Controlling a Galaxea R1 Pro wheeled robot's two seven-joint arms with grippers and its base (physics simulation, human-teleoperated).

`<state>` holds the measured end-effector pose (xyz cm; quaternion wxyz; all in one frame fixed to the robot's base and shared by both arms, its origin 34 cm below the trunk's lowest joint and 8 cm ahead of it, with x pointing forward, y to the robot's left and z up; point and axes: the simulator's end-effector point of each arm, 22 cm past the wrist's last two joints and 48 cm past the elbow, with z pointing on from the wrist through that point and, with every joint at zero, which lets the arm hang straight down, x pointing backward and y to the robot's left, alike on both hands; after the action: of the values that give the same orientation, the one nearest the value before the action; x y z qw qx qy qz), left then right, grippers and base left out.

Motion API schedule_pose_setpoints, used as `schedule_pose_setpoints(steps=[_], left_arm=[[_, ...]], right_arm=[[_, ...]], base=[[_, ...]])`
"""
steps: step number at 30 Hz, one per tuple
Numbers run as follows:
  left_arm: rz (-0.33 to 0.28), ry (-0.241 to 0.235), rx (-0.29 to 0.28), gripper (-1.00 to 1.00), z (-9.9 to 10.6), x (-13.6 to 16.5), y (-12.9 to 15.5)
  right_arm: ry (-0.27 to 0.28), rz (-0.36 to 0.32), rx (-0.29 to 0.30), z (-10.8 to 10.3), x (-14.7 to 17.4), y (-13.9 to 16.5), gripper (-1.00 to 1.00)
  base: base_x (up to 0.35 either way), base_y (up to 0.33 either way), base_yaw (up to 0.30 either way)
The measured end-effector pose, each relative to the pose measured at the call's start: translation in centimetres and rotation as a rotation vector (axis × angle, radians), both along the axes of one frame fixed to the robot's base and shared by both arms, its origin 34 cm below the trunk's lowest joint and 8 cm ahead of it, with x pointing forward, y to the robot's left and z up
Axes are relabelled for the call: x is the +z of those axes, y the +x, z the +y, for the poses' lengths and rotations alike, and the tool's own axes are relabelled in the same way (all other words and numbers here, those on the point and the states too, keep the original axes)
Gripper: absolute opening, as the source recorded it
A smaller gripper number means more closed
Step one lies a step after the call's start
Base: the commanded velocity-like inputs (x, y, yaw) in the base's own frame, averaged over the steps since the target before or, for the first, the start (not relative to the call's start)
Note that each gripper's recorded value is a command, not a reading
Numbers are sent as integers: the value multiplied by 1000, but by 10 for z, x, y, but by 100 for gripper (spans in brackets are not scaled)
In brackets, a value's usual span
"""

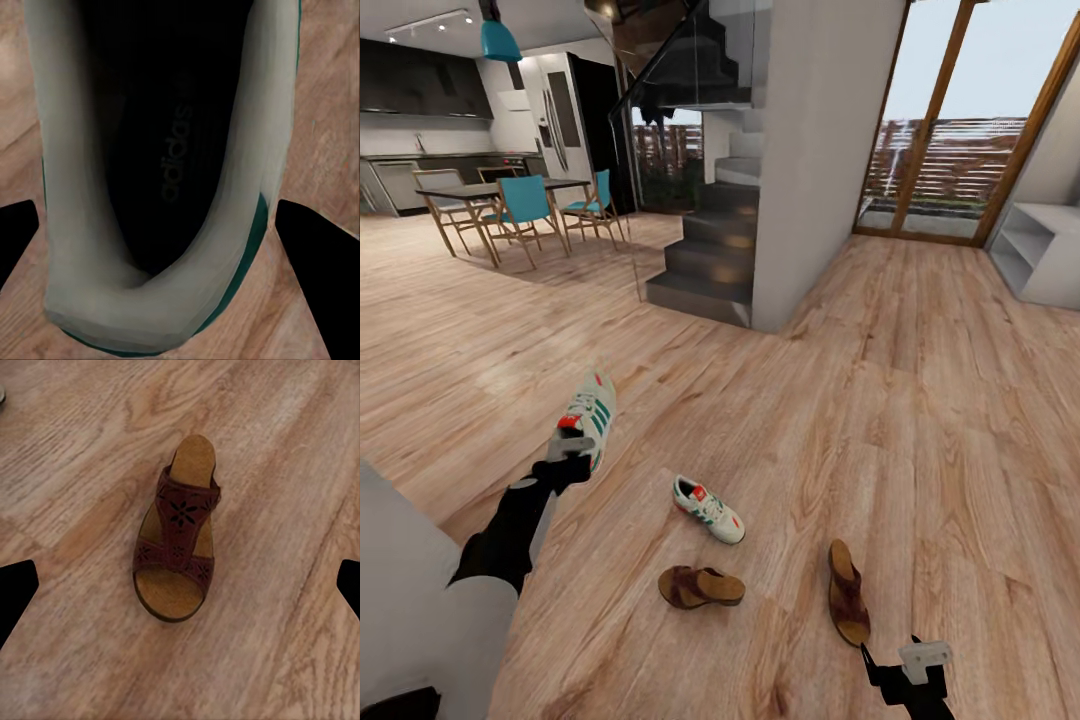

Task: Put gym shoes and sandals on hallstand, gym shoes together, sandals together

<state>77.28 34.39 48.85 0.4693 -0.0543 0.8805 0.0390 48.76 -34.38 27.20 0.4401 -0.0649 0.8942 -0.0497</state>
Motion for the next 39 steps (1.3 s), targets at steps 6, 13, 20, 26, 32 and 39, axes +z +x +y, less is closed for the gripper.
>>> schedule_pose_setpoints(steps=[6, 13, 20, 26, 32, 39], left_arm=[[17, 56, -108, -100, -38, 21, 23], [18, 63, -116, -100, -41, 21, 21], [17, 66, -116, -100, -40, 21, 21], [17, 67, -117, -100, -40, 21, 21], [13, 68, -116, -100, -39, 23, 21], [2, 65, -108, -100, -35, 31, 27]], right_arm=[[0, 0, 2, 0, 0, 1, 100], [-1, -4, 1, -1, 1, 1, 100], [-2, -2, 1, -1, 1, 1, 100], [-2, -2, 1, -1, 0, 1, 100], [-2, -1, 1, 0, 0, 1, 100], [-21, 38, 244, 54, 28, 73, 100]], base=[[0, 0, 2], [217, 0, 10], [316, 0, 235], [59, 0, 277], [3, 0, 251], [0, 0, 18]])
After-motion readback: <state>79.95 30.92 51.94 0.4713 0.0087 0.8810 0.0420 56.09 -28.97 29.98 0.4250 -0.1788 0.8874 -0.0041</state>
